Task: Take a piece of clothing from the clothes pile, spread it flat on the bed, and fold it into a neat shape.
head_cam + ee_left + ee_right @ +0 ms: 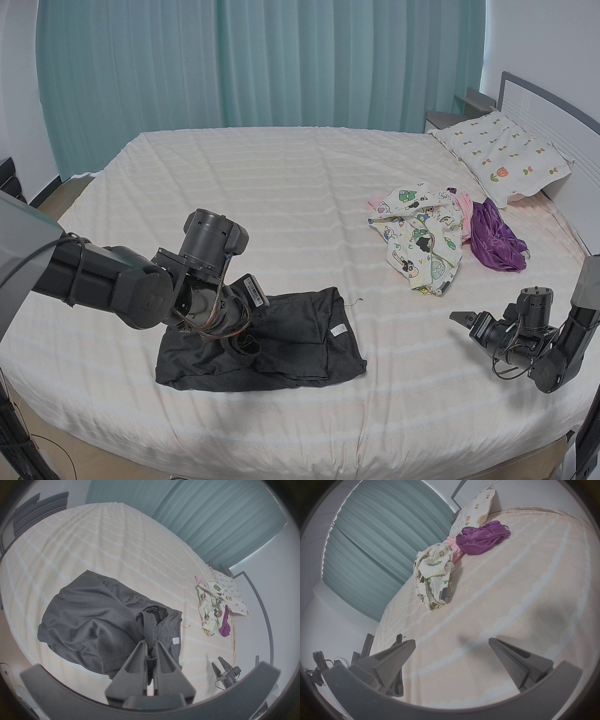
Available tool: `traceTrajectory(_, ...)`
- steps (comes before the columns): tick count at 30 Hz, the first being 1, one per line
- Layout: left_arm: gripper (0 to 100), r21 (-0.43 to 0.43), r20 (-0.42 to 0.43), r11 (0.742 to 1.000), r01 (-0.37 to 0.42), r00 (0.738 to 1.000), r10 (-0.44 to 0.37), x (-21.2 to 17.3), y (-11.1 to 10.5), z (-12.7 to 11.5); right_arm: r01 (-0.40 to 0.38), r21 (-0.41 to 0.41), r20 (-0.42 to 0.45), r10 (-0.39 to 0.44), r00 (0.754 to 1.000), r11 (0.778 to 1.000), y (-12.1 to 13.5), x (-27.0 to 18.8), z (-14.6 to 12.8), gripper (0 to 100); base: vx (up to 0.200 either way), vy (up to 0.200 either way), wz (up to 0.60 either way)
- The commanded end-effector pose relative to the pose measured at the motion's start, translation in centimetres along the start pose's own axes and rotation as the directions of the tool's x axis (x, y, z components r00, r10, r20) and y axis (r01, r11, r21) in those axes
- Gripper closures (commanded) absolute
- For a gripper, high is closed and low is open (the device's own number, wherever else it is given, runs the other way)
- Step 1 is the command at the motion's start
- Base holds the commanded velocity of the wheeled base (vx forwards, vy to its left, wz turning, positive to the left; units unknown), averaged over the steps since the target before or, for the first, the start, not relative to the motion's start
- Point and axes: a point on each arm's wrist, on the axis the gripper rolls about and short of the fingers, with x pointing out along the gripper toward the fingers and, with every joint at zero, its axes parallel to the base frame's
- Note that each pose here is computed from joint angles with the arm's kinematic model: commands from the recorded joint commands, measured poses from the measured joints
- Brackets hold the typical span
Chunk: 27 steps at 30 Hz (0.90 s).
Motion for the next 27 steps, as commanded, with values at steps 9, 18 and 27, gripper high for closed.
traceTrajectory(9,100,0.005,0.015,0.999,0.044,0.999,-0.044,0.9,-2.1,0.5,-0.001,0.000,-0.001,0.001,1.000,1.000,0.0,0.1,0.0,0,0.000,-0.111,0.00)
traceTrajectory(18,100,0.025,0.003,0.997,0.066,0.998,-0.066,0.8,-3.1,-0.3,-0.001,0.000,-0.001,0.001,1.000,1.000,0.0,0.1,0.0,0,0.000,-0.200,0.00)
traceTrajectory(27,100,0.028,0.010,0.998,0.055,0.998,-0.056,2.5,-3.5,-0.2,-0.001,0.000,-0.001,0.001,1.000,1.000,0.0,0.1,0.0,0,0.000,-0.156,0.00)
